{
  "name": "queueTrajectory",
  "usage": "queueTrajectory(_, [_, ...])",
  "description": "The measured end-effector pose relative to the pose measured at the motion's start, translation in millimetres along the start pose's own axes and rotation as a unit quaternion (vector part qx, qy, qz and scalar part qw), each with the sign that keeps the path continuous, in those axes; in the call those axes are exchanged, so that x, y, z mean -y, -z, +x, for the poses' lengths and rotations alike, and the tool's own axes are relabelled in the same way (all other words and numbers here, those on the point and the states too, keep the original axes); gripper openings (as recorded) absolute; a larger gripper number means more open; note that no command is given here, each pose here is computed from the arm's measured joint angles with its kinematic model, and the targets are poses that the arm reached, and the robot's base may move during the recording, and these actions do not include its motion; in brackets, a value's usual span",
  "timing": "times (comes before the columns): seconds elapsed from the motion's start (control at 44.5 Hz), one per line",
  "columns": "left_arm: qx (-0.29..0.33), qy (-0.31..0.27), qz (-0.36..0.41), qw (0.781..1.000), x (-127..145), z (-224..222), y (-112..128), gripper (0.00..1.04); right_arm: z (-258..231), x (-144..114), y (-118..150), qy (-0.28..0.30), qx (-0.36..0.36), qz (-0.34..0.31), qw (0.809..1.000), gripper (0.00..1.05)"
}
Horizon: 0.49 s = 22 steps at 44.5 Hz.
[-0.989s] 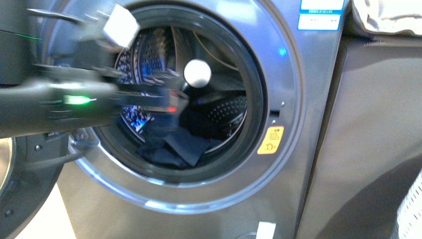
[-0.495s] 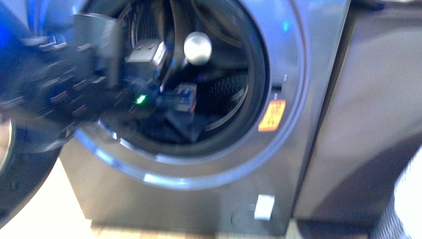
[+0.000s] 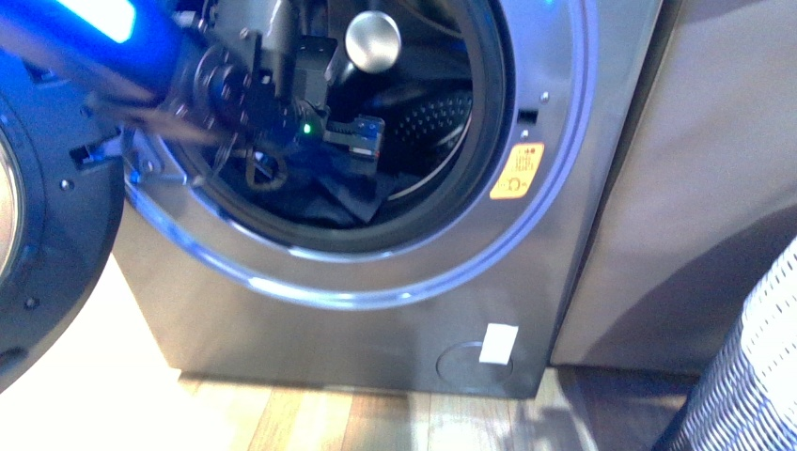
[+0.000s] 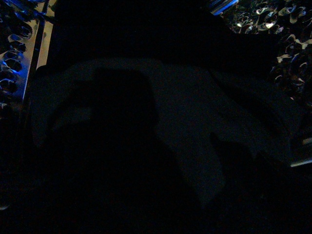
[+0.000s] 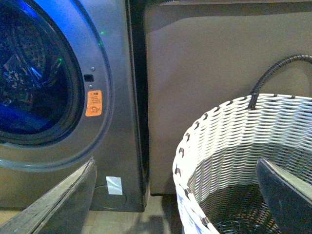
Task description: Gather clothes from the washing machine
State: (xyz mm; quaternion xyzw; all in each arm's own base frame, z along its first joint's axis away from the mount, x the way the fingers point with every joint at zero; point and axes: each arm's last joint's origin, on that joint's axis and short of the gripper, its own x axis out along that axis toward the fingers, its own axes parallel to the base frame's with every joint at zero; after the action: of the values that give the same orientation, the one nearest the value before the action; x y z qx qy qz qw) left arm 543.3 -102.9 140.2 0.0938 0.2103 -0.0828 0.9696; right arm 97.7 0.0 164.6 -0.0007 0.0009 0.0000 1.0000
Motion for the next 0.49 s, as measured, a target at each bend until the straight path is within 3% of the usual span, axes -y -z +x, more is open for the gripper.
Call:
queueTrajectory(0.225, [-0.028, 0.008, 0.000, 1.000, -1, 11, 2, 0.98, 0, 0, 0, 0.000, 0.000, 0.000, 1.000, 0.97])
queueTrajectory(0.495, [-0.119, 0.024, -0.002, 0.993, 4, 19, 21, 0.98, 0, 0, 0, 0.000, 0.000, 0.000, 1.000, 0.97])
